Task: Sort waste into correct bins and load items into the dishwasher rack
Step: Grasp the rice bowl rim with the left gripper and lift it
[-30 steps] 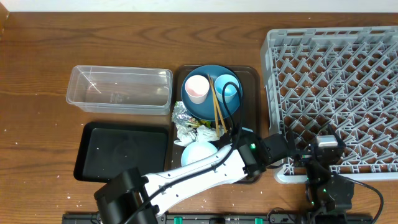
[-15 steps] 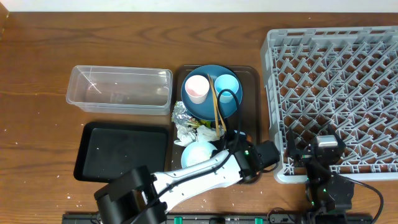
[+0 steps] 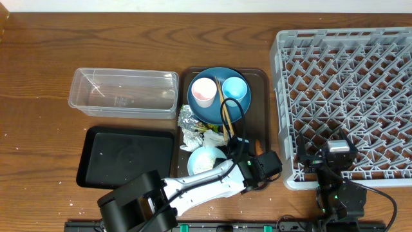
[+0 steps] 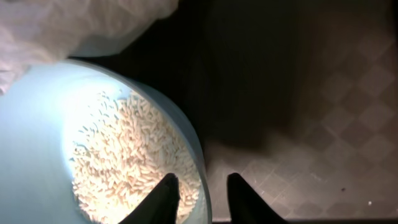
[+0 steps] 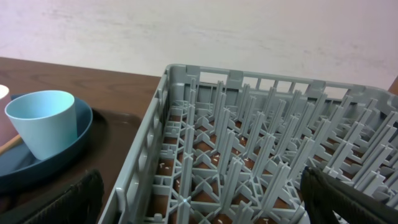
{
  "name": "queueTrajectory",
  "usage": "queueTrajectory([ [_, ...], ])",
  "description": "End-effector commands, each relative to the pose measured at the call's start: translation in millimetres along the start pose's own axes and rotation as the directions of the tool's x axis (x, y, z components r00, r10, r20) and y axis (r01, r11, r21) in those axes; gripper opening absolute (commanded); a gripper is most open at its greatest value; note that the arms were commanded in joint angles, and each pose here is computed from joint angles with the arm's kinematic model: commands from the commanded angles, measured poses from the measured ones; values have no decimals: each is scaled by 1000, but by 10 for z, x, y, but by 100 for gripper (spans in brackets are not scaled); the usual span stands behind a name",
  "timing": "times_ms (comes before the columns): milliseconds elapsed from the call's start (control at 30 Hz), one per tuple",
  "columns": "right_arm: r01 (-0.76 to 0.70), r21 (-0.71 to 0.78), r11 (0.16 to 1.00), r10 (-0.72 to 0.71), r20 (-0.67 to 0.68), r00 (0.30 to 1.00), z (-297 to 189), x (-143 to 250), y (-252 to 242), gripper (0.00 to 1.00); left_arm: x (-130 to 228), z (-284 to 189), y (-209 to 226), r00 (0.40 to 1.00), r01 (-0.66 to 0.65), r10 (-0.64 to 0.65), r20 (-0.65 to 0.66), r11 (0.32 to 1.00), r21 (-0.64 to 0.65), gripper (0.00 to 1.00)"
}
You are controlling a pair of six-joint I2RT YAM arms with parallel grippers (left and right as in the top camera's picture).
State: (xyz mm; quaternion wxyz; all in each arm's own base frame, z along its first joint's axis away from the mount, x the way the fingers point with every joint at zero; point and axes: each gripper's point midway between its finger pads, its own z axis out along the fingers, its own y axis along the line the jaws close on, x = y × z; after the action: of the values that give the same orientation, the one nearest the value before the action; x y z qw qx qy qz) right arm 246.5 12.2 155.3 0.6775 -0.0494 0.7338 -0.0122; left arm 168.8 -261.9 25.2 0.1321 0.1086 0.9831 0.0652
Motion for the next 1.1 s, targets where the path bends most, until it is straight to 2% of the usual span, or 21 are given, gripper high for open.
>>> queueTrajectory([
  [0,5,21,1000,-5,-4,1000,-1,12,-44,99,-28,52,49,1000,6,-6,19,999,-34,25],
  [333,5,21,1000,-5,-4,1000,-1,12,-44,99,-5,73,62,1000,23,-22,16,999,-37,24],
  [400,5,21,1000,-5,-4,1000,-1,12,-44,99,0,77,67,1000,21,-21,14,999,-39,14],
  [533,5,21,1000,-5,-4,1000,-1,12,-44,99,-1,78,66,1000,22,-21,15,999,-38,8],
  [967,5,21,1000,-5,-4,1000,-1,12,-44,99,-8,-75,168,1000,2,-1,13,999,-54,6],
  [1067,5,21,1000,-5,-4,1000,-1,12,-44,99,-30,-188,194,997,-70,71,24,997,-37,6],
])
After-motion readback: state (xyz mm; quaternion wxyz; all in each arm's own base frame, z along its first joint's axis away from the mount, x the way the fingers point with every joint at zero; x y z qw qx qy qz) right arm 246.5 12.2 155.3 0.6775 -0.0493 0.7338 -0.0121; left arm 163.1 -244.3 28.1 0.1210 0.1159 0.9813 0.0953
